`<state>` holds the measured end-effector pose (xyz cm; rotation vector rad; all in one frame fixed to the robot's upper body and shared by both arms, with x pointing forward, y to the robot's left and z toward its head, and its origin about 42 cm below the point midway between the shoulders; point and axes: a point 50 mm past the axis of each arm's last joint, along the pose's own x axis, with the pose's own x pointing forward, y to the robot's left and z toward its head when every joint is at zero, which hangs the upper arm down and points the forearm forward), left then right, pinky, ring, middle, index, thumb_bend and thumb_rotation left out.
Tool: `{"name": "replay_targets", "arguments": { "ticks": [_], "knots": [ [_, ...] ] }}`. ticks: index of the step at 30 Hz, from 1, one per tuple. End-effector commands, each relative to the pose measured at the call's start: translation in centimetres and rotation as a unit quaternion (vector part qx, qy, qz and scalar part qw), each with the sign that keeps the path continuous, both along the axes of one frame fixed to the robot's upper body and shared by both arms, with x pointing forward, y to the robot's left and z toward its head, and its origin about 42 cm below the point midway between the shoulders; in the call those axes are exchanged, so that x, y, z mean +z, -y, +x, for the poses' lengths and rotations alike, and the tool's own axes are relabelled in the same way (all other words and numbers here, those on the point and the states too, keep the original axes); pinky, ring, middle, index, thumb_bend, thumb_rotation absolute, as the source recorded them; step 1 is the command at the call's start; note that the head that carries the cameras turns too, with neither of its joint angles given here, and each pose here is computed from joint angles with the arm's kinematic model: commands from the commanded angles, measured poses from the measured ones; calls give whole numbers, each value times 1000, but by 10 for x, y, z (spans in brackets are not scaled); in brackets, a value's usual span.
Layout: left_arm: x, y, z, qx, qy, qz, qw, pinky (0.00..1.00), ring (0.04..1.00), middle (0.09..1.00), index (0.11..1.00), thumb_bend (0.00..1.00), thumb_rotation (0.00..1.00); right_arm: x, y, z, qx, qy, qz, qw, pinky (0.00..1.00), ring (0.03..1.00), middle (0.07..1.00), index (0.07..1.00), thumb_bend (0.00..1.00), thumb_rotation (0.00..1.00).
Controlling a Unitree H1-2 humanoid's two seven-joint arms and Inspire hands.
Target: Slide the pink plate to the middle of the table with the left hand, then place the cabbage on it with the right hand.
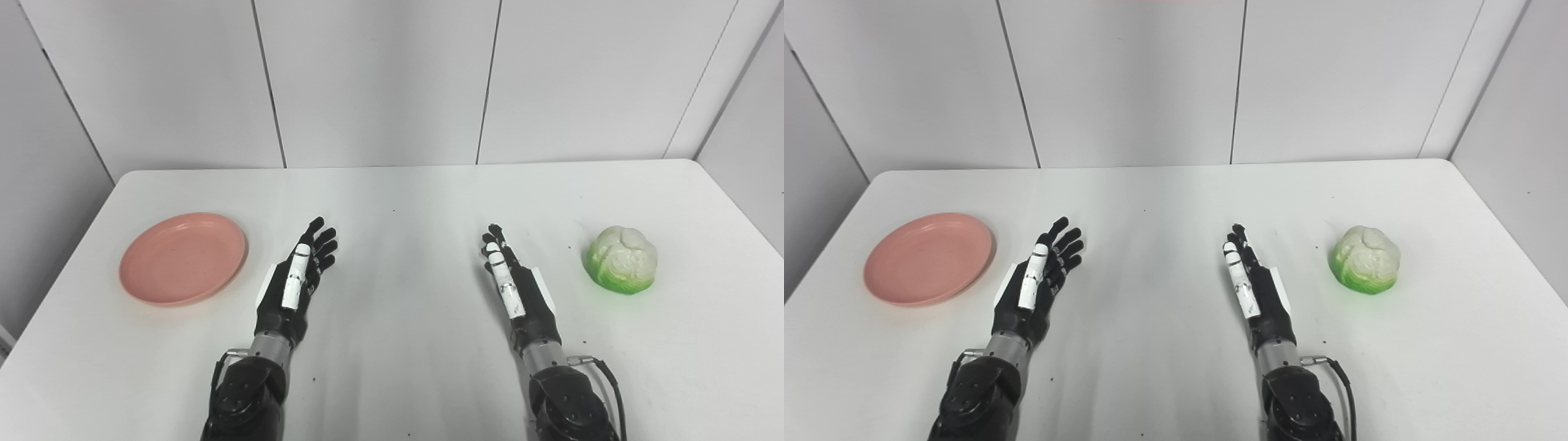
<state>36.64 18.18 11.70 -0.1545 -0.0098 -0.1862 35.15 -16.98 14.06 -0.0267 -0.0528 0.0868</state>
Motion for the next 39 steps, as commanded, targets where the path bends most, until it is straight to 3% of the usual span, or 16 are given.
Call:
{"name": "replay_targets", "arguments": {
  "ticks": [1,28,39],
  "knots": [
    [0,1,2,-4,-5,2,1000,930,918,912,917,456,1000,17,-5,6,7,38,4,999,951,941,948,962,225,1000],
    [-2,4,2,-4,-7,-3,1000,937,910,911,912,468,1000,16,-4,6,8,38,9,999,965,944,953,964,218,1000],
    [-9,36,3,-18,-9,8,1000,953,923,924,929,471,1000,13,20,5,17,38,31,999,980,966,973,983,183,1000]
  ]
}}
